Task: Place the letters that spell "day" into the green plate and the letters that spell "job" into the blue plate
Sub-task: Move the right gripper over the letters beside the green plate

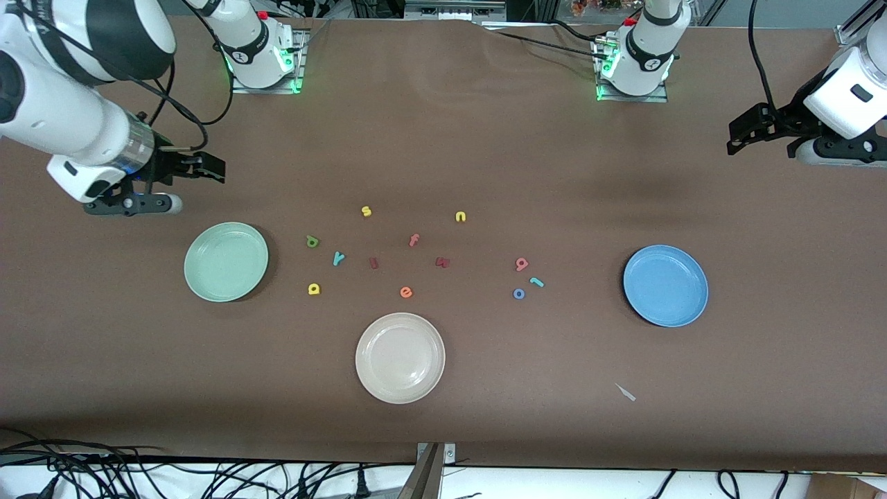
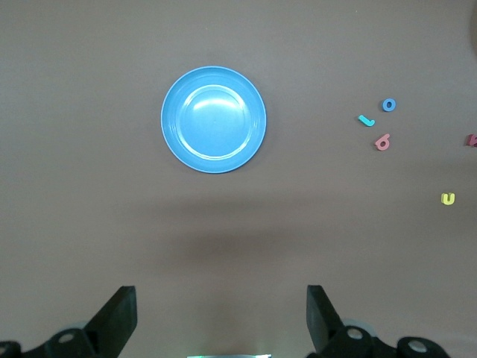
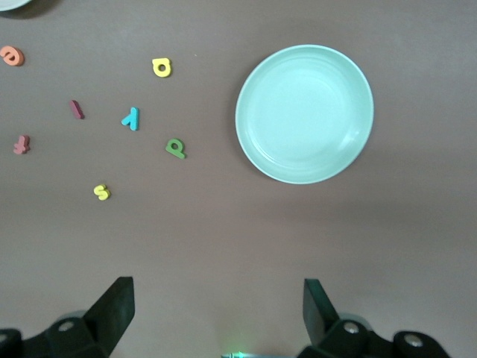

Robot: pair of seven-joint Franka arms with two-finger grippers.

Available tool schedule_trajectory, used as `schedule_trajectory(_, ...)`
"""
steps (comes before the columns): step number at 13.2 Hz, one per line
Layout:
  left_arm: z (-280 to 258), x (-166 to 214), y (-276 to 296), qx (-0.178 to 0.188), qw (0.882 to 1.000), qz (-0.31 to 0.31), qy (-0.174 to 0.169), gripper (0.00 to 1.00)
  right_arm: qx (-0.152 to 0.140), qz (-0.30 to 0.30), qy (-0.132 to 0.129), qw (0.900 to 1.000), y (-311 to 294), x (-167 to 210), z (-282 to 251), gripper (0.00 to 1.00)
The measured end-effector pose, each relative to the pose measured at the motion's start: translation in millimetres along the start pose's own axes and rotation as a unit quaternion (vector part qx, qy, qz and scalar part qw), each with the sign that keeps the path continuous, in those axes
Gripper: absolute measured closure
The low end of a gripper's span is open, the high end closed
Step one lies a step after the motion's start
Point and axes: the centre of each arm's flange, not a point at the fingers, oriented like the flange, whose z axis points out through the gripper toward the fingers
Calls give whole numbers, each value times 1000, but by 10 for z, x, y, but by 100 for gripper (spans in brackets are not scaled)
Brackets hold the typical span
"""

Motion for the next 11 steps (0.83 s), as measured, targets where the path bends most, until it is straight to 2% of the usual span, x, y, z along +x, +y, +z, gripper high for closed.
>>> schedule_trajectory(4,-1,0,-3,0,1000,0,0,0,2,16,21,1000,-333,27,375,0)
schedule_trajectory(11,-5,-1,-4,0,1000,0,0,0,14,91,31,995,-1085,145,961,0)
